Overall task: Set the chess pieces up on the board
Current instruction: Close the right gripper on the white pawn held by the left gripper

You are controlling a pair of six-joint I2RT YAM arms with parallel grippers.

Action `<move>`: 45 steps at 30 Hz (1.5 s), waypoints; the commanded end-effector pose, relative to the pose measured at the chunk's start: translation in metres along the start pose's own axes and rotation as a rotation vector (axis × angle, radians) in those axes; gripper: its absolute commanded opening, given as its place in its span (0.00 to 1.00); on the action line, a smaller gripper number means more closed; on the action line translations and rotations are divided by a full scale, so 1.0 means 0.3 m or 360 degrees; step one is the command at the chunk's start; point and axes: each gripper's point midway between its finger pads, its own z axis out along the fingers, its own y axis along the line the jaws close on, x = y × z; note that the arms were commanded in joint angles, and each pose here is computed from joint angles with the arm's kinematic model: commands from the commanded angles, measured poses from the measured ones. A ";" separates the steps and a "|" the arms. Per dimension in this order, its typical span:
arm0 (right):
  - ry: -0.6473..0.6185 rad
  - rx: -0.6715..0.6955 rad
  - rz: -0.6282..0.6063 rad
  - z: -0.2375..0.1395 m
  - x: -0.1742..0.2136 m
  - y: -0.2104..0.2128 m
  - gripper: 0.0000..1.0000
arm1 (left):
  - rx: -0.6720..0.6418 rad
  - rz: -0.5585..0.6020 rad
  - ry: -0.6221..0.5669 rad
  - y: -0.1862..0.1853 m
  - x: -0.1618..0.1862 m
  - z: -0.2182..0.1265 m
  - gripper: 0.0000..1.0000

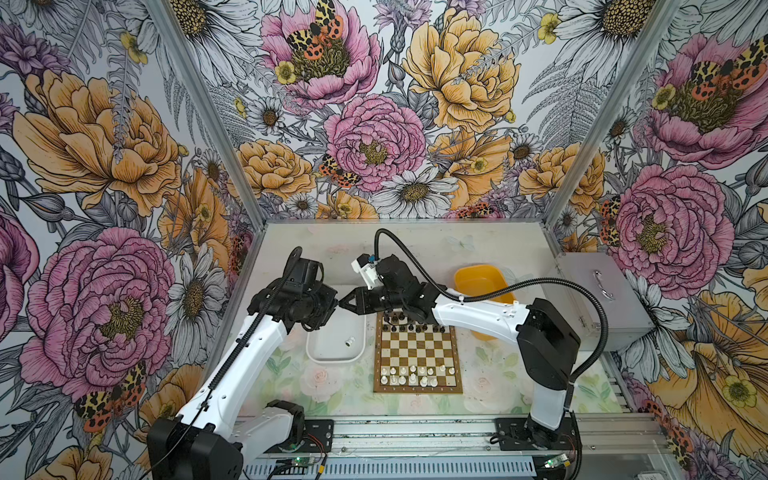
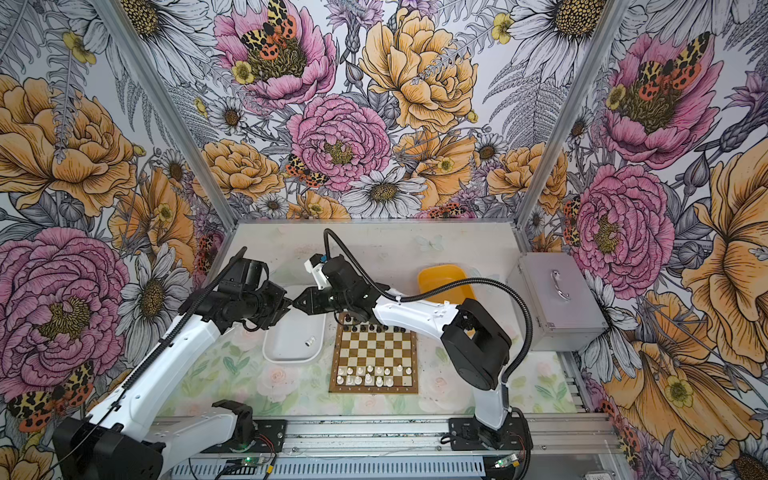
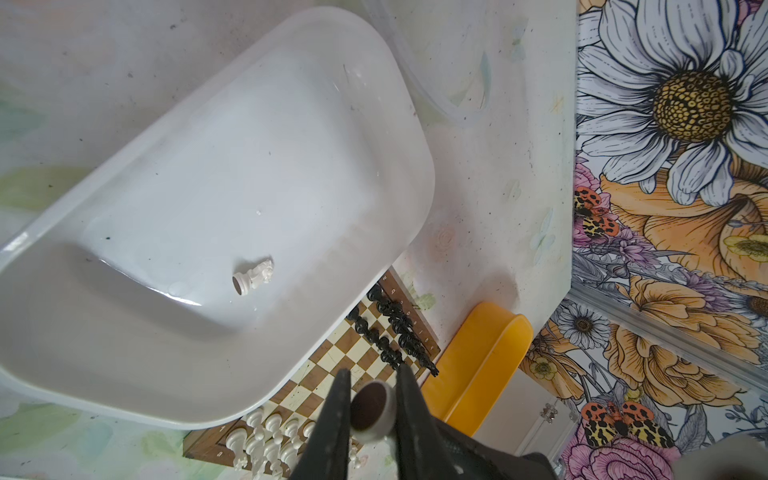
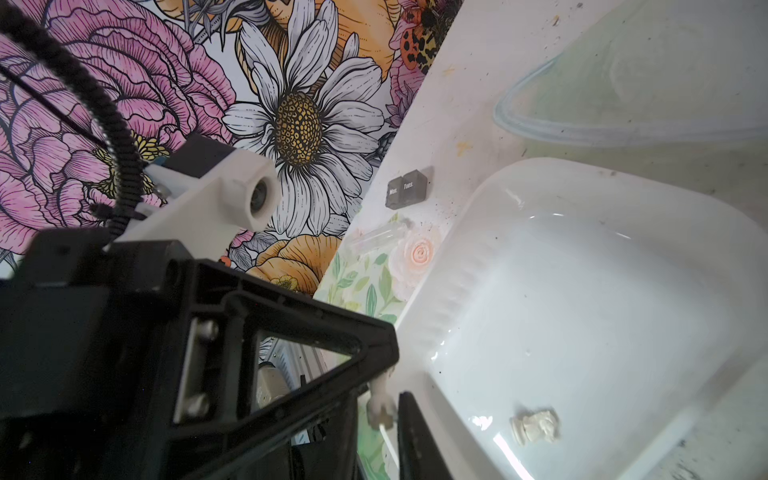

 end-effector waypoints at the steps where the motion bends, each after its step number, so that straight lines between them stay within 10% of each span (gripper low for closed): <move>1: 0.0024 -0.0060 -0.0032 0.022 -0.004 0.038 0.21 | 0.0034 0.0023 0.0006 -0.006 0.001 -0.011 0.09; 36: 0.0045 -0.0103 -0.0105 -0.017 -0.002 0.075 0.06 | 0.0031 0.0054 0.0023 -0.008 0.002 -0.001 0.11; 45: 0.0054 -0.0072 -0.0115 -0.038 0.002 0.067 0.06 | 0.0056 0.0072 -0.0012 -0.023 -0.010 -0.015 0.42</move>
